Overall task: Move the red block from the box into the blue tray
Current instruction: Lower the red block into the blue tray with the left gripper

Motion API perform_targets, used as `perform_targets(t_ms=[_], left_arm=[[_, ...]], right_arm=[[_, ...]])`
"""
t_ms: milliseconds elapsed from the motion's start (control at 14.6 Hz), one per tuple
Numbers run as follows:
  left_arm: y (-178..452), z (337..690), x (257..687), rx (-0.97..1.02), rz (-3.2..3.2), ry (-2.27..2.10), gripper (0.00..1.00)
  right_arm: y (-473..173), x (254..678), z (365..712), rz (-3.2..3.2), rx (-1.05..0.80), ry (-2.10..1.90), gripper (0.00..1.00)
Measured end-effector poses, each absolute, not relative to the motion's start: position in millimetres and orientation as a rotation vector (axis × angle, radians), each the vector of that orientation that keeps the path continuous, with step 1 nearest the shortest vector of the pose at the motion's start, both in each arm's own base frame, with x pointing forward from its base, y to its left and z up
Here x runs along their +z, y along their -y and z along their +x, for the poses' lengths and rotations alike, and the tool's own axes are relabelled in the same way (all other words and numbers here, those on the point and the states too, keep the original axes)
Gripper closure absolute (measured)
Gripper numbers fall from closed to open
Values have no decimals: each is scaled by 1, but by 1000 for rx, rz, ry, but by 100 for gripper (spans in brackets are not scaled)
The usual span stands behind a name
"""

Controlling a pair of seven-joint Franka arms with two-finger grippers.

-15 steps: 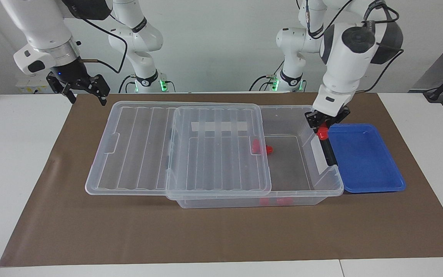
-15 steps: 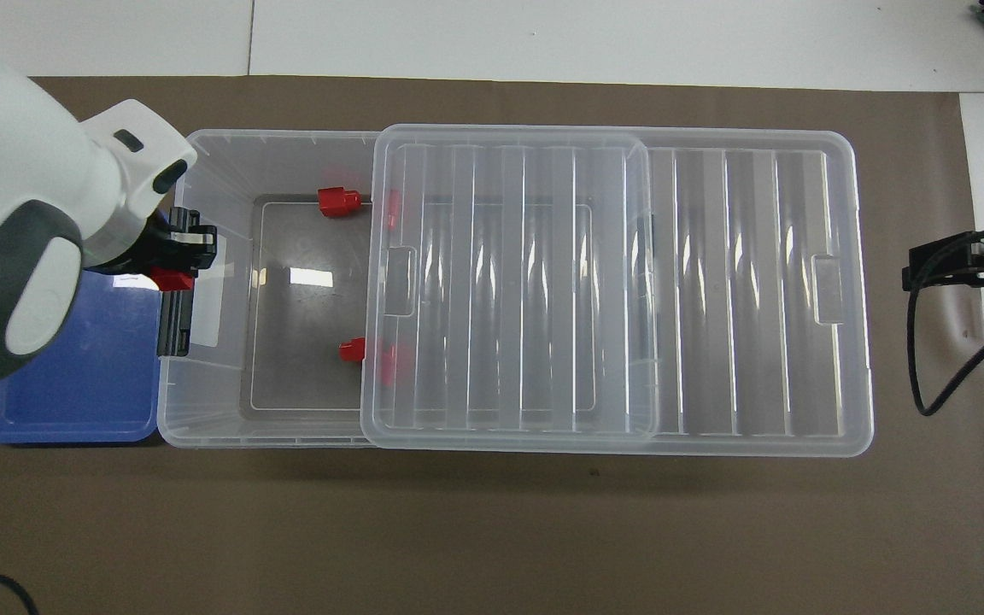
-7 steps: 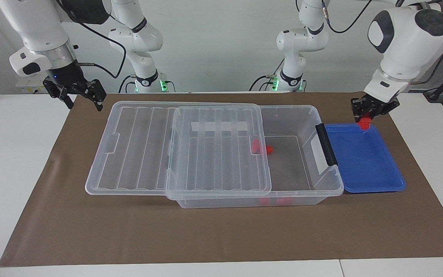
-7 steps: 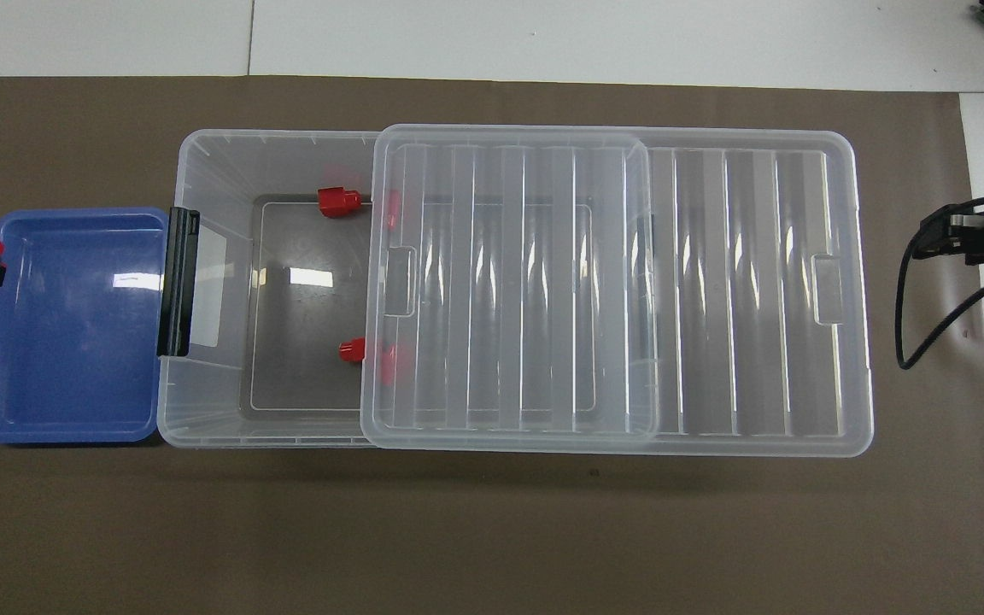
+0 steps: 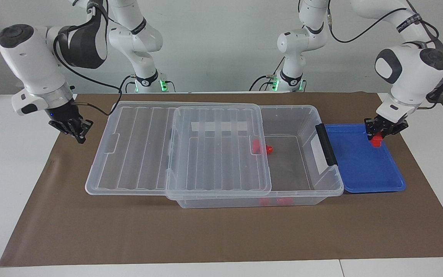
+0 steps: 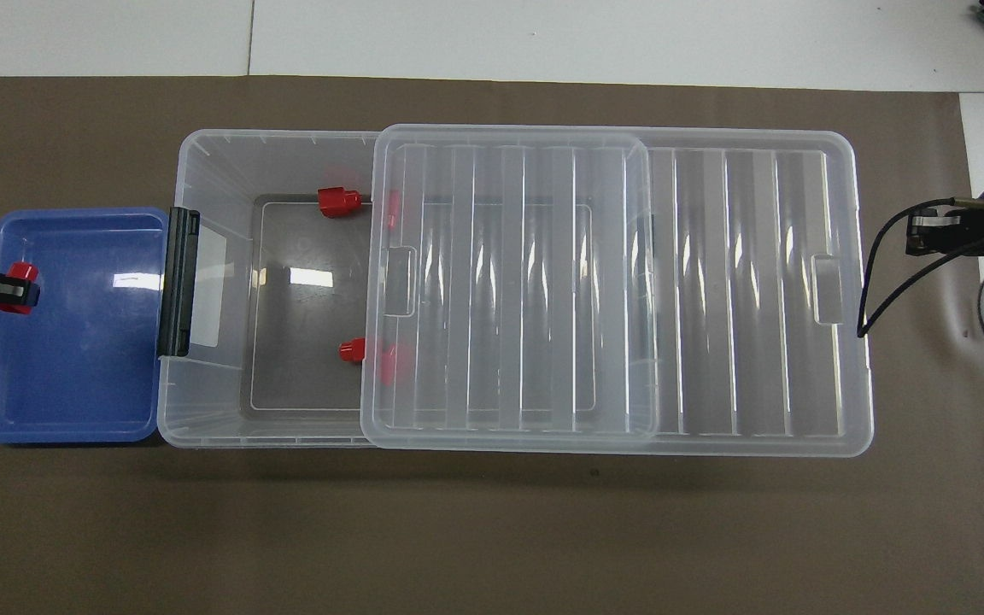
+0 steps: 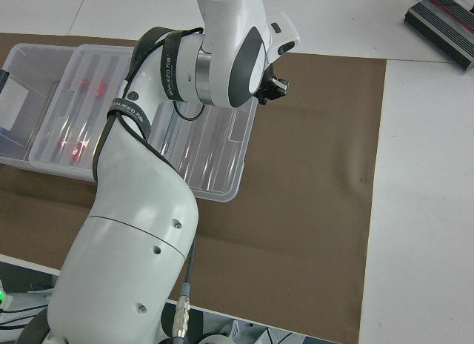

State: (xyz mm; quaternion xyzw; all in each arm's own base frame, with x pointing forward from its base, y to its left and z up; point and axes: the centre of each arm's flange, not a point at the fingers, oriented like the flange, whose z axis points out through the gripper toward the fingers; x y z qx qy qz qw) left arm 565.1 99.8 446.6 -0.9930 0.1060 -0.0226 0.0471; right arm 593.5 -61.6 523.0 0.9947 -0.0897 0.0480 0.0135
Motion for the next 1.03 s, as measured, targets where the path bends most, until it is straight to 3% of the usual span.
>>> perform_targets(t_ms=[687, 1030], left_arm=[[-96, 539, 365, -154, -3050, -176, 66], [-95, 539, 335, -148, -3060, -166, 66]], right_arm=[[68, 477, 597, 3100, 122, 291, 99], [37, 473, 601, 3111, 116, 211, 99]])
